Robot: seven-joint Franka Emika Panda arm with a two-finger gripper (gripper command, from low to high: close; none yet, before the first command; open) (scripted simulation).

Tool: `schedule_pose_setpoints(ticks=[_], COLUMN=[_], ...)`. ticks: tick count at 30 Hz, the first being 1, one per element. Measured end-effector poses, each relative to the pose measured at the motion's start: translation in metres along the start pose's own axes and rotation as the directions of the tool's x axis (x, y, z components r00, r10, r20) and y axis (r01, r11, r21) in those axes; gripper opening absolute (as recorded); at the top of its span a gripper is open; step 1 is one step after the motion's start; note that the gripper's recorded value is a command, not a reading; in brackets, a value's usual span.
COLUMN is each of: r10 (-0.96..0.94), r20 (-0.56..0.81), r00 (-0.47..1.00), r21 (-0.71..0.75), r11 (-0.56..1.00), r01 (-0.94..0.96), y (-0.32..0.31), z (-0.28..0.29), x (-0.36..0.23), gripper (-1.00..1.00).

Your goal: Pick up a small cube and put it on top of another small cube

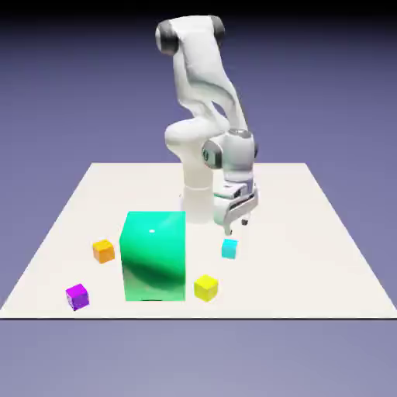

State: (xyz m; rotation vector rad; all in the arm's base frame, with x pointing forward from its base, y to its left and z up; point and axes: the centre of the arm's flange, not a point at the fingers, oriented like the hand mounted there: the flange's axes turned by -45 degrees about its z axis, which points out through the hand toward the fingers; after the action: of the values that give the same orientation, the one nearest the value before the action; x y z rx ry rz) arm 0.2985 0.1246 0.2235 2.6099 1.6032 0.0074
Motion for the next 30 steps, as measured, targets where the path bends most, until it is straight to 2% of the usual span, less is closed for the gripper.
schedule_pose_setpoints(ticks=[4,15,16,30], r10=[-0.209,-0.209,-0.209,-0.209], r20=[0.128,0.128,0.128,0.129], r00=[0.969,0.969,0.969,0.969], r21=[0.060,0.061,0.061,0.061], r11=[0.977,0.977,0.977,0.977], r01=[0.203,0.203,0.203,0.203], y=[-0.034,-0.037,-0.037,-0.034], z=[0.032,0.101,0.101,0.032], x=[-0.009,-0.015,-0.015,-0.009], gripper=[0.00,0.00,-1.00,-1.00])
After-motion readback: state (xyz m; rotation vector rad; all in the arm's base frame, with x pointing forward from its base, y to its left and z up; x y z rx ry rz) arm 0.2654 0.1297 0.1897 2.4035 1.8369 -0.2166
